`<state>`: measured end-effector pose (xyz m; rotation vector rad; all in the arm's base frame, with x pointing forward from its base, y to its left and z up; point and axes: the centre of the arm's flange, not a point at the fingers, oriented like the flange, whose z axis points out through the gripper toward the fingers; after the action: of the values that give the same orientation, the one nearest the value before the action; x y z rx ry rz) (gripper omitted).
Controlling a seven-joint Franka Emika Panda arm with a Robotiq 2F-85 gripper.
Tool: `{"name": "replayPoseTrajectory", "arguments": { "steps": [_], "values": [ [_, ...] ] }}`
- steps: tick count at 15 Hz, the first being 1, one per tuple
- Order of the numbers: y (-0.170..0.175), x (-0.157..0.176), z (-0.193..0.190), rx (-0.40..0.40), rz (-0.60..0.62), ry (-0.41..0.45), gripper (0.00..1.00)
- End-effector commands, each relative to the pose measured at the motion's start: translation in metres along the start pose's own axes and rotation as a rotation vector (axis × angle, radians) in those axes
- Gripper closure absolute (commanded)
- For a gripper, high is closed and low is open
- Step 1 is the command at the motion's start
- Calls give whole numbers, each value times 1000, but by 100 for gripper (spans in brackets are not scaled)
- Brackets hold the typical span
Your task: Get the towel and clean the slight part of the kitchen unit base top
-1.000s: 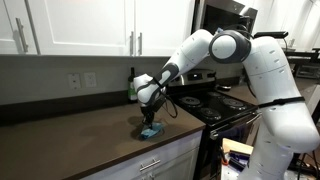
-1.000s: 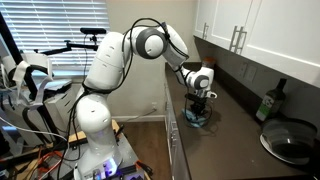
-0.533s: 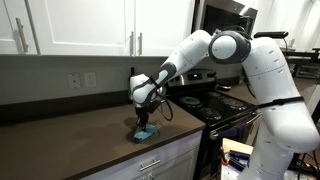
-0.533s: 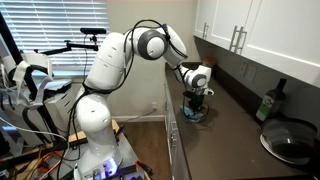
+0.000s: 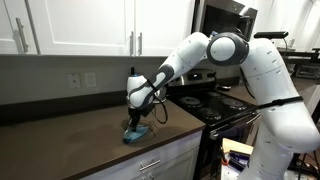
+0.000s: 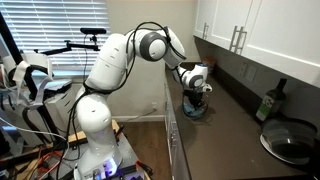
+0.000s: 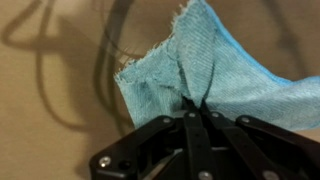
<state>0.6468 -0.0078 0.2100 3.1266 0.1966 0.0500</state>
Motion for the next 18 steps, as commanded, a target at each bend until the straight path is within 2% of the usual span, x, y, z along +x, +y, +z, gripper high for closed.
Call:
{"name": "replayPoseTrajectory", "arguments": {
  "steps": [1, 6, 12, 18],
  "values": [
    [-14, 21, 60, -4, -37, 56, 97],
    [-18, 43, 60, -30, -44, 148, 97],
    [-6, 73, 58, -73, -22, 253, 97],
    [23, 84, 51, -206, 73, 334, 97]
  ]
}}
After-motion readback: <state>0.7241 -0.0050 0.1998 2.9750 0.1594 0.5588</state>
